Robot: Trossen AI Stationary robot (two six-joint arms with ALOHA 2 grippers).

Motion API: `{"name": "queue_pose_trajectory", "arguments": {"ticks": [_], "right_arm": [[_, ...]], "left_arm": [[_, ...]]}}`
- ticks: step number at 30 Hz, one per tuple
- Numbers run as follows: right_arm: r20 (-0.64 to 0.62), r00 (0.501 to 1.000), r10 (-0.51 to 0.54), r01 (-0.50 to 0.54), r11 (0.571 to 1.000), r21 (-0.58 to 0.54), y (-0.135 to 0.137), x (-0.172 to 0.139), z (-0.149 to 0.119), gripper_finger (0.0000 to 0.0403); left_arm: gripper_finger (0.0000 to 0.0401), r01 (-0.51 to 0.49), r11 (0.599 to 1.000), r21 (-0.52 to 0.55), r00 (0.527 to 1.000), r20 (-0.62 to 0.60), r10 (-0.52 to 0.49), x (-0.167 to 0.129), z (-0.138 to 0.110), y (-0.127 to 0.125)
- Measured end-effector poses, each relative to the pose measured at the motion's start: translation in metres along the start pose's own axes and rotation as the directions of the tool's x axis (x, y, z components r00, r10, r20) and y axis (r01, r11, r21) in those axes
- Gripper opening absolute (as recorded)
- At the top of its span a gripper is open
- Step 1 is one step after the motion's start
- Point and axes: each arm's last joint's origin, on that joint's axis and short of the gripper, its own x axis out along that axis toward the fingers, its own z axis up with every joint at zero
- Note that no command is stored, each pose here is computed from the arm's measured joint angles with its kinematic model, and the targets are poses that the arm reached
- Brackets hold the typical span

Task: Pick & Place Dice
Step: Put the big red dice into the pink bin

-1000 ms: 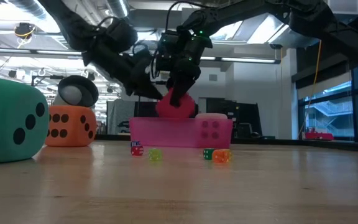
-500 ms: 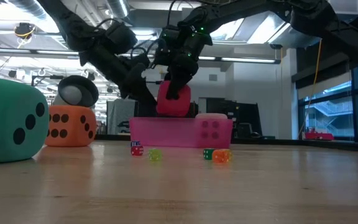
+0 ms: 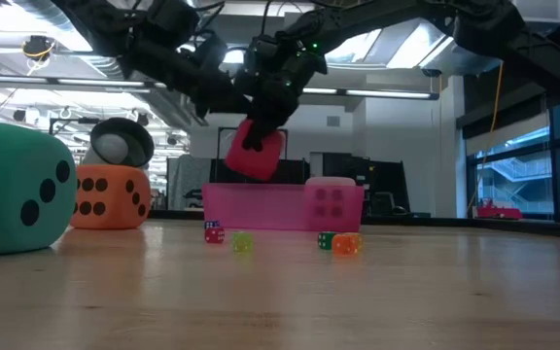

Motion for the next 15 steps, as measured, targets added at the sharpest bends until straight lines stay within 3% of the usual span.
{"name": "queue_pose_trajectory", "arguments": {"ticks": [7,15], "right_arm": [[0.017,1.0,0.005,-0.004,1.0,-0.019,0.006,0.005,0.005,0.04],[0.036,0.999,-0.01,0.01,1.0,-0.015,0.003,0.002,0.006,0.04]], "left_arm": [[0.0028,-0.042,0.999,-0.008,0.998,-0.051,0.041,0.015,-0.013,0.002],[0.0029,-0.064,0.997,-0.042,0.981,-0.186,0.055,0.038,-0.045,0.011]]}}
